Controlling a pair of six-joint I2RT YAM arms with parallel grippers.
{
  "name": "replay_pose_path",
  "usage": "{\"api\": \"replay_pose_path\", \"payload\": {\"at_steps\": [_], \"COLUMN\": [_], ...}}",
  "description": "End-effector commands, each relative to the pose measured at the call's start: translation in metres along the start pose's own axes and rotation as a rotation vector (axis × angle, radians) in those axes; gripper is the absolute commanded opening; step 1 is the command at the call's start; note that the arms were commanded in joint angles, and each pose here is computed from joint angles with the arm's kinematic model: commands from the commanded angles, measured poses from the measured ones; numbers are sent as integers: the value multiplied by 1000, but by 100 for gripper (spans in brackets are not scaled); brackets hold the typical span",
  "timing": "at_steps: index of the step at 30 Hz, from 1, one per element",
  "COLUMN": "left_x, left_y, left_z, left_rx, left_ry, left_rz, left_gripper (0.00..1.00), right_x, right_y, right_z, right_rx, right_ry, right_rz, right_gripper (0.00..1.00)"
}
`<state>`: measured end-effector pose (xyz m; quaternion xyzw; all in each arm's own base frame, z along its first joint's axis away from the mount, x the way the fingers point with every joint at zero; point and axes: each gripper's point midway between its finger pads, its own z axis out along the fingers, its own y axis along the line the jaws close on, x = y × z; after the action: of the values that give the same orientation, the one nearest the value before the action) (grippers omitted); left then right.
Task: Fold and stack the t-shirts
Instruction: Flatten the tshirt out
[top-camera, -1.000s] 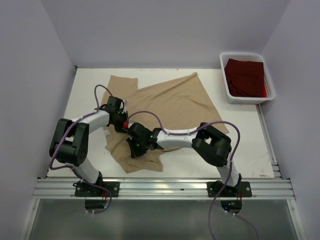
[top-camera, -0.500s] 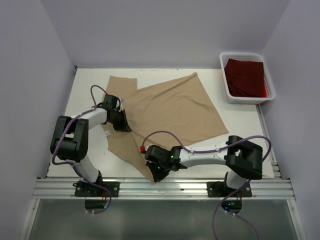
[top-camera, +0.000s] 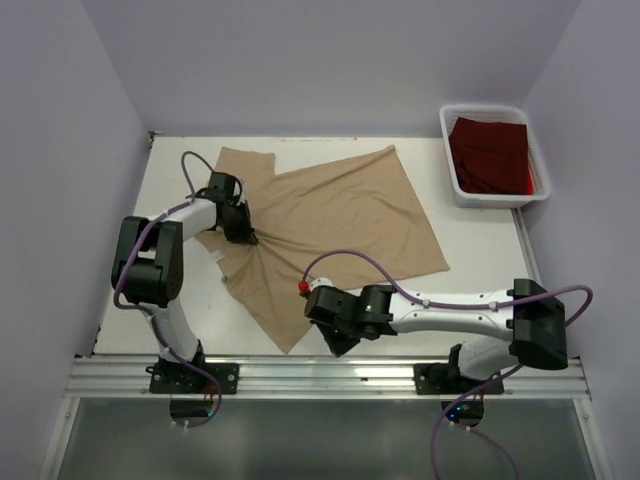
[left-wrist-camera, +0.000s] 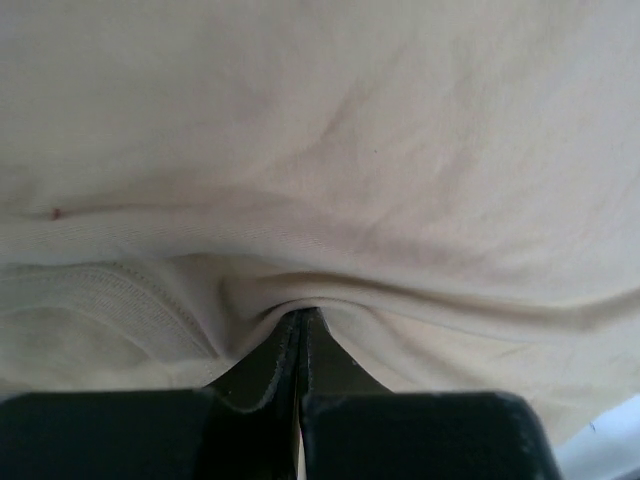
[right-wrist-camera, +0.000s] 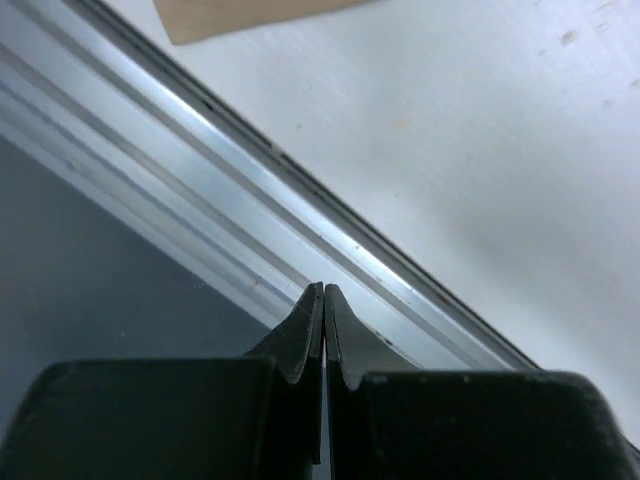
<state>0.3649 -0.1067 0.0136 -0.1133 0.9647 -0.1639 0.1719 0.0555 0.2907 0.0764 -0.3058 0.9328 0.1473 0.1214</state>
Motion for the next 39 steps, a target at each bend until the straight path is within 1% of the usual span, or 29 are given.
{"api": "replay_pose_path", "payload": {"at_steps": [1,2,3,5,6,8,9,11,13,14,15,17,18,19,20,21,22,23,25,26,29,31,32,34,35,37,39], "left_x": [-28,-36,-53,-64,-81,-91,-105,-113,-121,-124,-117,-103,-85,-76,-69,-59,-59,-56,-58,-53,-47,-33,-29,-11,-1,18,36], "left_y": [69,70,77,85,92,93,87,71,49,34,19,5,-6,-11,-14,-9,-6,-2,2,6,1,7,12,23,19,21,16], "left_z": [-1,-5,-11,-17,-22,-27,-34,-45,-71,-90,-94,-105,-108,-108,-108,-106,-105,-101,-96,-90,-88,-87,-90,-88,-89,-85,-84], "left_rx": [-257,-280,-287,-311,-316,-318,-309,-243,-182,-162,-149,-145,-132,-117,-100,-105,-113,-124,-148,-161,-148,-173,-213,-278,-277,-279,-238], "left_ry": [-36,-50,-78,-78,-101,-99,-128,-154,-222,-268,-269,-275,-269,-261,-260,-246,-255,-248,-236,-196,-178,-157,-159,-117,-106,-72,-43], "left_rz": [2,10,-8,-9,-25,5,19,30,39,63,96,134,167,178,171,162,159,153,146,137,144,154,166,192,221,233,244], "left_gripper": [0,0,0,0,0,0,0,0,0,5,9,19,23,27,33,36,39,40,40,39,38,37,36,35,34,34,33], "right_x": [-40,-44,-52,-66,-73,-84,-90,-97,-103,-105,-107,-112,-113,-119,-122,-125,-135,-140,-157,-163,-181,-193,-192,-199,-196,-201,-201], "right_y": [-20,-20,-29,-43,-52,-70,-81,-100,-121,-126,-132,-153,-159,-171,-175,-182,-193,-196,-215,-220,-237,-245,-250,-256,-261,-269,-276], "right_z": [-10,-12,-14,-23,-27,-37,-42,-49,-53,-54,-52,-54,-52,-52,-51,-48,-44,-40,-31,-28,-18,-14,-4,0,11,17,28], "right_rx": [139,137,175,207,234,271,308,346,395,408,425,484,497,509,510,512,517,509,526,522,512,489,495,479,482,473,465], "right_ry": [-151,-160,-199,-248,-283,-337,-371,-400,-423,-424,-427,-434,-422,-431,-432,-425,-432,-417,-406,-395,-374,-384,-358,-348,-319,-316,-287], "right_rz": [45,55,86,151,183,243,269,320,361,357,360,389,393,426,439,445,479,481,516,517,551,557,556,562,558,564,567], "right_gripper": [0,0,0,0,0,0,0,0,0,0,0,3,3,3,3,3,3,1,0,0,0,0,0,0,0,0,0]}}
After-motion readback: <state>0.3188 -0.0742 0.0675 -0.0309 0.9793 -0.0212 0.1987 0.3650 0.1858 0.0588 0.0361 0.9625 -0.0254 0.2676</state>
